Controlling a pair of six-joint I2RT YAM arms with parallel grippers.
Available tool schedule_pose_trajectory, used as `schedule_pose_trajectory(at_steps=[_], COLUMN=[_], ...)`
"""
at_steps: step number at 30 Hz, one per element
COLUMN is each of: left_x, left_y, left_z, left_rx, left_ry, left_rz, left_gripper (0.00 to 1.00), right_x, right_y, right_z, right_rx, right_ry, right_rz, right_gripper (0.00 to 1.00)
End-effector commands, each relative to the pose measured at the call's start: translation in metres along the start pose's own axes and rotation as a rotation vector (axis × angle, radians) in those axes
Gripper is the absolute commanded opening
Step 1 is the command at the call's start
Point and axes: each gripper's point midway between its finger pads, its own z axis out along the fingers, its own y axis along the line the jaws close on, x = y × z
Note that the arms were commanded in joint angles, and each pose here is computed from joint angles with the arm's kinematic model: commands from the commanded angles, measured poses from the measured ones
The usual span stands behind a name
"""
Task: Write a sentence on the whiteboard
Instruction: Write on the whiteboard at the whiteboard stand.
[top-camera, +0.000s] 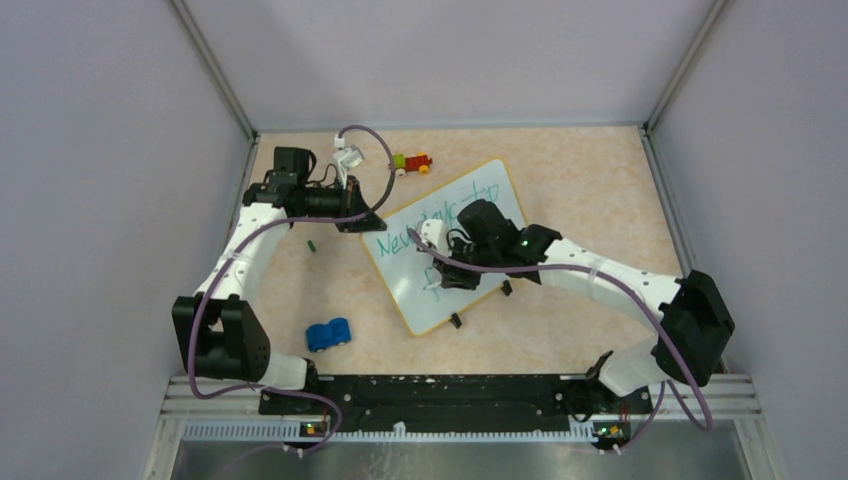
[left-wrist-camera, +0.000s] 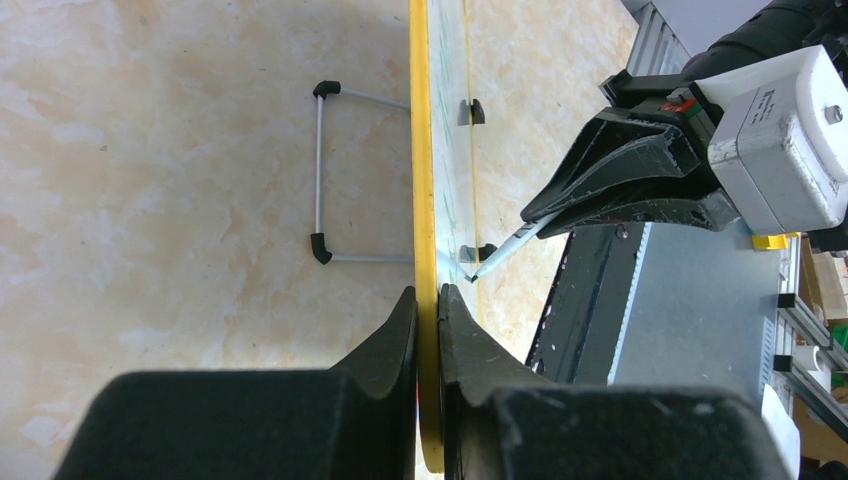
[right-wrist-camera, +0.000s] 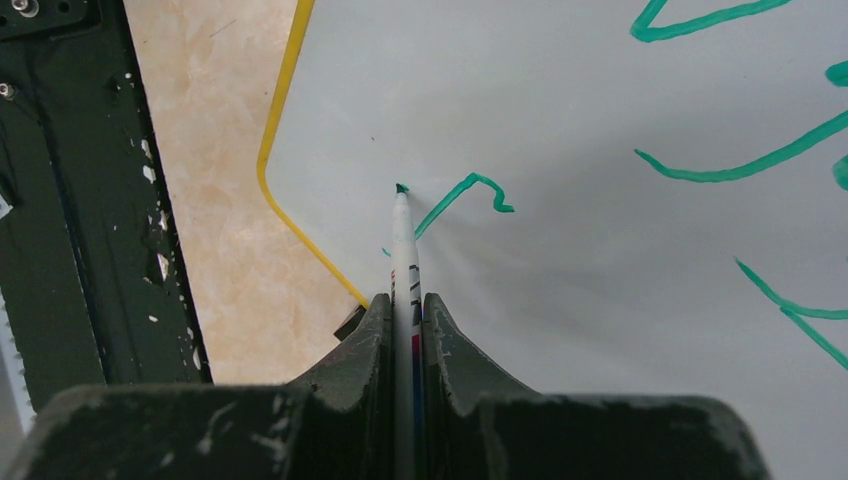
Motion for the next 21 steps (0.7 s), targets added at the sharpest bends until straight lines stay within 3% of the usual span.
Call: schedule_pose_trajectory(at_steps=[1, 8, 21], left_x=[0.008, 0.009, 0.008], left_y=[0.005, 0.005, 0.005], left_z=[0.007, 0.008, 0.008], left_rx=[-0.005, 0.002, 0.001], left_ry=[0.027, 0.028, 0.026], left_rz=[0.053, 0.046, 0.048], left_gripper=[0.00, 0.00, 0.00], right_x=[-0.015, -0.001, -0.009], right_y=[-0.016, -0.037, -0.032], right_z=[-0.004, -0.025, -0.041], right_rx=[0.080, 0.123, 0.111], right_ry=[-0.022, -0.019, -0.062], right_rz=[-0.023, 0.030, 0.011], right_gripper=[0.00, 0.00, 0.00])
